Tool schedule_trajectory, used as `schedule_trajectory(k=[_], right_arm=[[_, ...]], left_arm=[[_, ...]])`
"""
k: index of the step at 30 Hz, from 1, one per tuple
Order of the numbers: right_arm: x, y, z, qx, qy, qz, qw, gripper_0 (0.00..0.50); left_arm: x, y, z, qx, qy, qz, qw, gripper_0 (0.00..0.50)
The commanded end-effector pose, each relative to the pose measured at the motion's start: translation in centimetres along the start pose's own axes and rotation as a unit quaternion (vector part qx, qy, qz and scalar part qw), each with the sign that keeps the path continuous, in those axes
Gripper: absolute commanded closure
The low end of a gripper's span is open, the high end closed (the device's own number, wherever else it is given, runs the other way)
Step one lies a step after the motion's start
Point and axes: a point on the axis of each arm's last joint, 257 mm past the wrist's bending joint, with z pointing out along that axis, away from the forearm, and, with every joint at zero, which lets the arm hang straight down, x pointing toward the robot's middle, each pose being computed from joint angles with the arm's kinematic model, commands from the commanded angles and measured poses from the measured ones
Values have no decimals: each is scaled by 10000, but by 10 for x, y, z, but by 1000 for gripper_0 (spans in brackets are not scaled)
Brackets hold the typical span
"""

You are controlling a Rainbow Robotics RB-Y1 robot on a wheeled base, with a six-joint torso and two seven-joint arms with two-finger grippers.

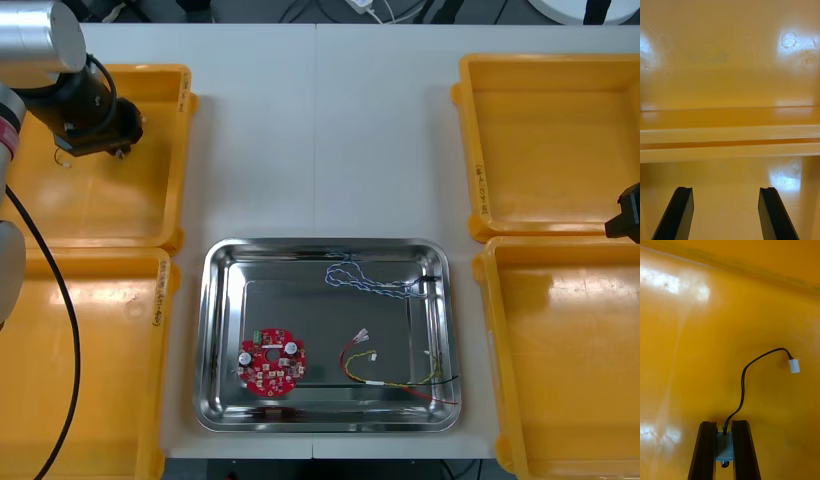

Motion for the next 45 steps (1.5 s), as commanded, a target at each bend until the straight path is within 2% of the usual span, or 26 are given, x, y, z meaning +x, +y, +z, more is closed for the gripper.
schedule_trajectory(k=[1, 12, 19, 26, 31, 39, 45], right_arm=[[-10, -16, -17, 201, -200, -134, 9995, 0], [-10, -16, -17, 201, -200, -134, 9995, 0], [-10, -16, -17, 201, -200, -134, 9995, 0], [-10, -16, -17, 201, -200, -134, 9995, 0], [-10, -16, -17, 201, -200, -134, 9995, 0], [-10, -16, -17, 201, -200, -134, 9995, 0], [-10, -16, -17, 201, -200, -134, 9995, 0]], left_arm=[[-37, 1, -52, 32, -171, 334, 9993, 500], [-34, 0, -84, 21, 18, 316, 9995, 500], [-27, 6, -75, -1, 85, 381, 9992, 500], [-27, 8, -60, 144, -64, 485, 9987, 500], [-24, 12, -55, 181, -197, 597, 9979, 500], [-16, 22, -52, 432, -399, 786, 9952, 500], [-12, 22, -51, 516, -399, 814, 9945, 500]])
